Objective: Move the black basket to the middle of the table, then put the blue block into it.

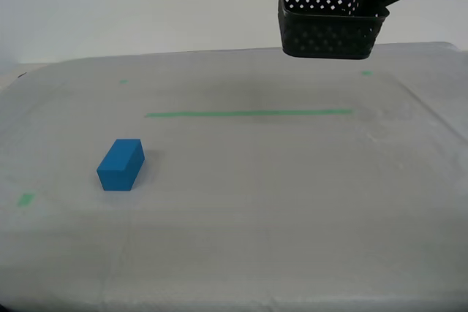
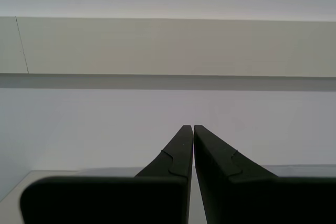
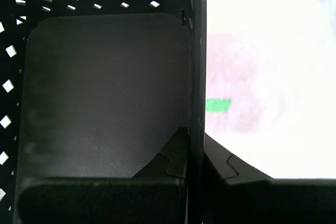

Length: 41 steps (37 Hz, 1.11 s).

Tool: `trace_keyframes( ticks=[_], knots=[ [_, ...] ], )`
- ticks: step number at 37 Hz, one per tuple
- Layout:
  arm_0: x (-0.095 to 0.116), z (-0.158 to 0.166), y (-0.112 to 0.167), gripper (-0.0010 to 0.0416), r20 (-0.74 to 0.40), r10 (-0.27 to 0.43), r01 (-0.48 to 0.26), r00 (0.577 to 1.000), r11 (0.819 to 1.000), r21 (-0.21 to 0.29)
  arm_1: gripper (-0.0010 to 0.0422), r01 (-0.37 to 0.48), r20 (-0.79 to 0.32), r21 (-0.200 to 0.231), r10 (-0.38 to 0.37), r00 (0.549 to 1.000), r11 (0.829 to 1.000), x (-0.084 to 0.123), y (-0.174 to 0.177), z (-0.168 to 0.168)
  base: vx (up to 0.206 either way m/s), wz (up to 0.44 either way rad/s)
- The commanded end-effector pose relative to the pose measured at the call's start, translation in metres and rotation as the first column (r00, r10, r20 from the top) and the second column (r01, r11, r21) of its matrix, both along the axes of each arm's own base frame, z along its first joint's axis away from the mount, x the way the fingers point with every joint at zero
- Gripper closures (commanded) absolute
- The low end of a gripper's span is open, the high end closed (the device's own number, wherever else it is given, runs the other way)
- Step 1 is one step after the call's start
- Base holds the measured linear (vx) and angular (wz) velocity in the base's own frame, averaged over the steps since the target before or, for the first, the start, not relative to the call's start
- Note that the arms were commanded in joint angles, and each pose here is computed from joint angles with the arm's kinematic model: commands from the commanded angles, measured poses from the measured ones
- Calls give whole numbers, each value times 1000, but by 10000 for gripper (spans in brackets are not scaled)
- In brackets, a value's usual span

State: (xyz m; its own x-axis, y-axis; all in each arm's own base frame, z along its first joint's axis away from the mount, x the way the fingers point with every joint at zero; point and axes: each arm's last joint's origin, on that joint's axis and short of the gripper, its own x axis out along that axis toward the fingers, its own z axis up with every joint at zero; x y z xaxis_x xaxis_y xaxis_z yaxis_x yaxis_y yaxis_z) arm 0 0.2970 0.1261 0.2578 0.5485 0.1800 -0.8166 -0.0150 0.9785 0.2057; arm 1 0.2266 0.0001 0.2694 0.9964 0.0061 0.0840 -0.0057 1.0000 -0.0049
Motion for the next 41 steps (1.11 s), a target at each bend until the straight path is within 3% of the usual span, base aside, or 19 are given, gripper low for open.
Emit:
trace_keyframes(
  ticks=[1, 7, 11, 30, 41],
  knots=[
    [-5, 0, 8, 406, -11, 2, -2, 1000, 1000, 12, 412, -1, 6, 2, 1, 1000, 1000, 0, 0, 1, 0, 0],
    [-8, -1, 23, 407, -37, 19, -18, 999, 1000, 16, 412, -1, 6, 2, 1, 1000, 1000, 0, 0, 1, 0, 0],
    [-4, 2, 35, 407, -47, 33, -34, 998, 999, -6, 412, -1, 6, 1, 1, 1000, 1000, 0, 0, 1, 0, 0],
    [30, 19, 78, 406, -124, 77, -84, 989, 995, -49, 412, -1, 6, 2, 1, 1000, 1000, 0, 0, 1, 0, 0],
    [47, 14, 98, 406, -135, 82, -89, 987, 995, -45, 412, -1, 6, 2, 1, 1000, 1000, 0, 0, 1, 0, 0]
  ],
)
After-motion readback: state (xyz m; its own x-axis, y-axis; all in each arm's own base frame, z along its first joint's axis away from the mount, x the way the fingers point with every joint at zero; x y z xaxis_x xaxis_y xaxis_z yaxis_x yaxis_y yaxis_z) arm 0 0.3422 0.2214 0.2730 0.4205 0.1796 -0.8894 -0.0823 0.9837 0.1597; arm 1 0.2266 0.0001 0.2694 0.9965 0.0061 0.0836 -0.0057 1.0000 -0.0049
